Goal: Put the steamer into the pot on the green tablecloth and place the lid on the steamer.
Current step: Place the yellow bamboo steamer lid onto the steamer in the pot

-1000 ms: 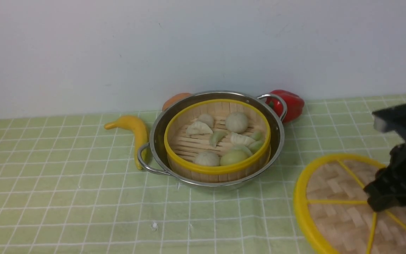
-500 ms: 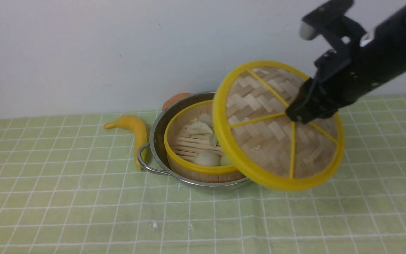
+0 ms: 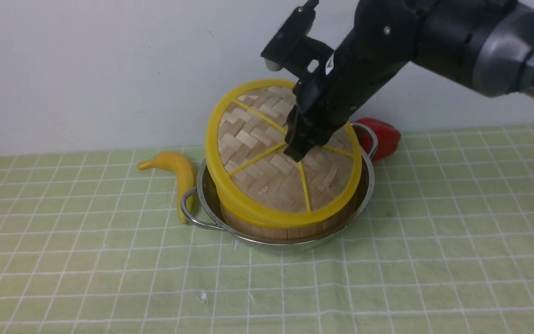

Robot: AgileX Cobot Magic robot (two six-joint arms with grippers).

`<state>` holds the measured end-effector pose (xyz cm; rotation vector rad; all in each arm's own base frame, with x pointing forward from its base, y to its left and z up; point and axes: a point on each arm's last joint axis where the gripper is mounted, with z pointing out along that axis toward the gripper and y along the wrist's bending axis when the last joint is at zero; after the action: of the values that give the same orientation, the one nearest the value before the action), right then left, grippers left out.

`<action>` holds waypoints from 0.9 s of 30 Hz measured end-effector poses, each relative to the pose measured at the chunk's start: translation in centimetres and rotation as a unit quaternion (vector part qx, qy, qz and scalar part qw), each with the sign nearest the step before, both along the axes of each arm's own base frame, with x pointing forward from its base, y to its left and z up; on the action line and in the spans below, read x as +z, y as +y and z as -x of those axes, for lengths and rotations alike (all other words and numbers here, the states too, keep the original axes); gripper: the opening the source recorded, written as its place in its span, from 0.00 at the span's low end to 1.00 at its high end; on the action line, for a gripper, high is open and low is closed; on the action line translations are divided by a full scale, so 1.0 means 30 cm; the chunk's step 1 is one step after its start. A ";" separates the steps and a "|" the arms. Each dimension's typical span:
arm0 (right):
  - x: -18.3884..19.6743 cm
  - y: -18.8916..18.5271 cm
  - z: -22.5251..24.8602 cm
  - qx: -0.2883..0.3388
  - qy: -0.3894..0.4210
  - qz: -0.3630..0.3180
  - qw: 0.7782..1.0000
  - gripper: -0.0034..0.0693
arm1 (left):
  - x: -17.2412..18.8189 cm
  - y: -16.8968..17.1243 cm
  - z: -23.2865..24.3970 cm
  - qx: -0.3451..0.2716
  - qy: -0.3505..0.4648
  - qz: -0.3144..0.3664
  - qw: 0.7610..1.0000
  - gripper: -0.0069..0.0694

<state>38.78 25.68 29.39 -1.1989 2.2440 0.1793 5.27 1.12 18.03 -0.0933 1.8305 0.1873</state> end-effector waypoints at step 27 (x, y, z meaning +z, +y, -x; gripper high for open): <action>-0.059 0.019 -0.056 -0.002 -0.032 0.011 0.999 0.25 | 0.000 0.000 0.000 0.000 -0.001 0.000 1.000 0.41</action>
<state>40.46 26.26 27.61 -1.1962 2.1972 0.1124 5.27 1.12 18.04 -0.0933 1.8294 0.1873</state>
